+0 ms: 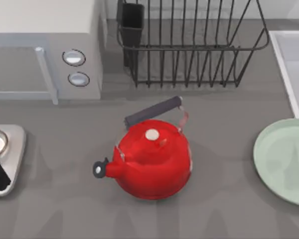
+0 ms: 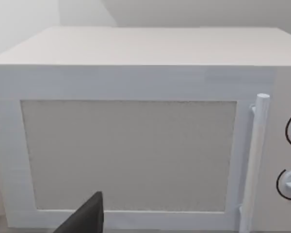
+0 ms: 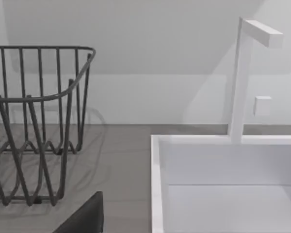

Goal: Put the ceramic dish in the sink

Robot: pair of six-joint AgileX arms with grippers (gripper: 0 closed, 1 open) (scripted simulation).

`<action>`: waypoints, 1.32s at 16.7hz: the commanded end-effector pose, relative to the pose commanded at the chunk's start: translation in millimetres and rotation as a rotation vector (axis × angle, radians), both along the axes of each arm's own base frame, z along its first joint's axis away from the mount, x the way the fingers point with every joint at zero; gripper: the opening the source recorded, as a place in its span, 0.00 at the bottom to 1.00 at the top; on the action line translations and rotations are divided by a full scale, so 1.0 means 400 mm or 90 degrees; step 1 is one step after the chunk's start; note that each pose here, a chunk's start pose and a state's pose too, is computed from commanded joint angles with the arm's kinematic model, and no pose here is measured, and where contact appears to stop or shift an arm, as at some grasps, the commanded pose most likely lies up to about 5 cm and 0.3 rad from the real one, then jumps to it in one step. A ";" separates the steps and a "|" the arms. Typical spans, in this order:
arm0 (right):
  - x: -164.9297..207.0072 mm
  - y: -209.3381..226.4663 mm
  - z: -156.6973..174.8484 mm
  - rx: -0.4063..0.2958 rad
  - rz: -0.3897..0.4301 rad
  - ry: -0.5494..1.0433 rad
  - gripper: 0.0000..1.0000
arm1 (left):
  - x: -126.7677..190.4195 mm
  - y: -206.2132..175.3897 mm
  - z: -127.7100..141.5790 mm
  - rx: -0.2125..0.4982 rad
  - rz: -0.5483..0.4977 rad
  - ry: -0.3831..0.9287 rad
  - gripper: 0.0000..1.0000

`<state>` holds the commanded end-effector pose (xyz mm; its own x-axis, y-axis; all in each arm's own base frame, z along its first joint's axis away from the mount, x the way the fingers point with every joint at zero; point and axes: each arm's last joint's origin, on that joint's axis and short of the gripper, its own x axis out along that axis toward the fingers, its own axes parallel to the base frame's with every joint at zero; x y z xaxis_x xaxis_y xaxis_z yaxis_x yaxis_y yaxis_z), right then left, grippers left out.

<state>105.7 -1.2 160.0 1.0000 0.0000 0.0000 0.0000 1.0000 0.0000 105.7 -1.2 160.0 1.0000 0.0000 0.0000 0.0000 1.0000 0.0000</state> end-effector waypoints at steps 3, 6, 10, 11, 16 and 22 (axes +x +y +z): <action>0.000 0.000 0.000 0.000 0.000 0.000 1.00 | 0.000 0.000 0.000 0.000 0.000 0.000 1.00; 0.000 0.000 0.000 0.000 0.000 0.000 1.00 | 0.000 0.000 0.000 0.000 0.000 0.000 1.00; 0.004 0.008 0.043 0.017 0.017 0.056 1.00 | 0.000 0.000 0.000 0.000 0.000 0.000 1.00; 0.008 0.011 0.062 0.024 0.024 0.085 1.00 | 0.000 0.000 0.000 0.000 0.000 0.000 1.00; 0.083 0.045 0.168 0.061 0.058 0.306 1.00 | 0.000 0.000 0.000 0.000 0.000 0.000 1.00; 0.289 0.143 0.217 0.067 0.061 0.649 1.00 | 0.000 0.000 0.000 0.000 0.000 0.000 1.00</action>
